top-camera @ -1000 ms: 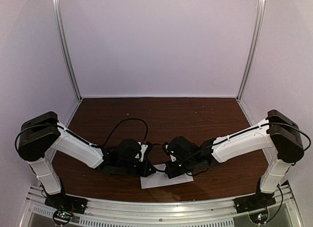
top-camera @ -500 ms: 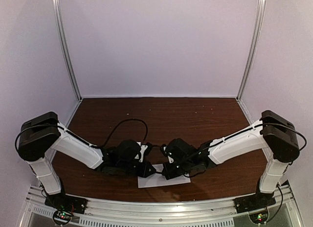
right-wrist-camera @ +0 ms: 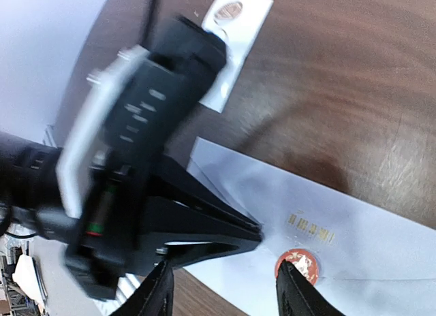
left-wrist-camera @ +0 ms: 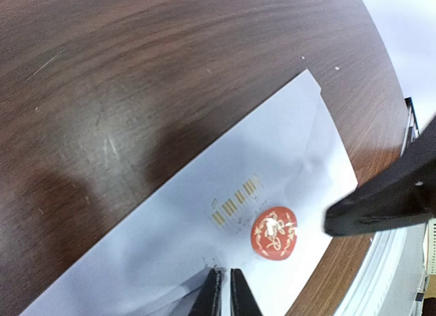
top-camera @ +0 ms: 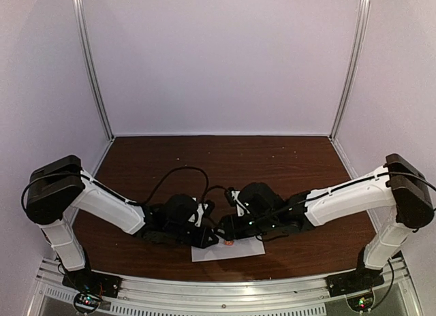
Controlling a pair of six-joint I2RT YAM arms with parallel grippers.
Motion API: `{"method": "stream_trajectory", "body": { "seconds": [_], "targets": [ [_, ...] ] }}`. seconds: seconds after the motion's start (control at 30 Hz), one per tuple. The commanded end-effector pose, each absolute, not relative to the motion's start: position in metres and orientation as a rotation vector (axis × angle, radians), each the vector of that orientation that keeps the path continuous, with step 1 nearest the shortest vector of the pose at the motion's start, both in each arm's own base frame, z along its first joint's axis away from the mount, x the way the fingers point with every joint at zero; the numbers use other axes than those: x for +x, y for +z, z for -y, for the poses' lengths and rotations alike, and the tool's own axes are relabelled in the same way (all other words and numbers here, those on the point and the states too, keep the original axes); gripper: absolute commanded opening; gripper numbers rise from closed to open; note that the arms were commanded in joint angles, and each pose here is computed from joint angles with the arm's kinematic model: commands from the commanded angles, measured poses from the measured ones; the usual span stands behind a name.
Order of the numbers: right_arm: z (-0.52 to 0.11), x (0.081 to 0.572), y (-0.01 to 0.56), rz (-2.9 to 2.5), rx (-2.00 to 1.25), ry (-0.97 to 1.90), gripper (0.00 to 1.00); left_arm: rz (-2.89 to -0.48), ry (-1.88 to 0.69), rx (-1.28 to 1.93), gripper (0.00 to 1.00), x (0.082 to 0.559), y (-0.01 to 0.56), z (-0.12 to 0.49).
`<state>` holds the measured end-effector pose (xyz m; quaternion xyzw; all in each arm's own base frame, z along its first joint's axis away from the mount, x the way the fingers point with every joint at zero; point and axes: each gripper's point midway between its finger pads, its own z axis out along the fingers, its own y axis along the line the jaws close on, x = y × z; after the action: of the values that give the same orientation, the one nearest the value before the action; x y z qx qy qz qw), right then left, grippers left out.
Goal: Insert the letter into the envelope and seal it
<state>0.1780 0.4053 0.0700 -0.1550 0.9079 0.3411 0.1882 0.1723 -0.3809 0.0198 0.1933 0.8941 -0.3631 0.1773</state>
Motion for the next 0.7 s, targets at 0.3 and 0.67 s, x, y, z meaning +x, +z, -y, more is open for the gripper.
{"method": "stream_trajectory", "body": {
  "seconds": [0.3, 0.67],
  "targets": [
    [-0.375, 0.188, 0.142, -2.353, -0.273, 1.014, 0.69, -2.525, -1.026, 0.603, 0.08, 0.173, 0.019, 0.391],
    [-0.313, 0.183, 0.153, -2.299, -0.089, 0.978, 0.51, -2.512, -1.005, 0.621, 0.08, 0.178, 0.021, 0.397]
  ]
}}
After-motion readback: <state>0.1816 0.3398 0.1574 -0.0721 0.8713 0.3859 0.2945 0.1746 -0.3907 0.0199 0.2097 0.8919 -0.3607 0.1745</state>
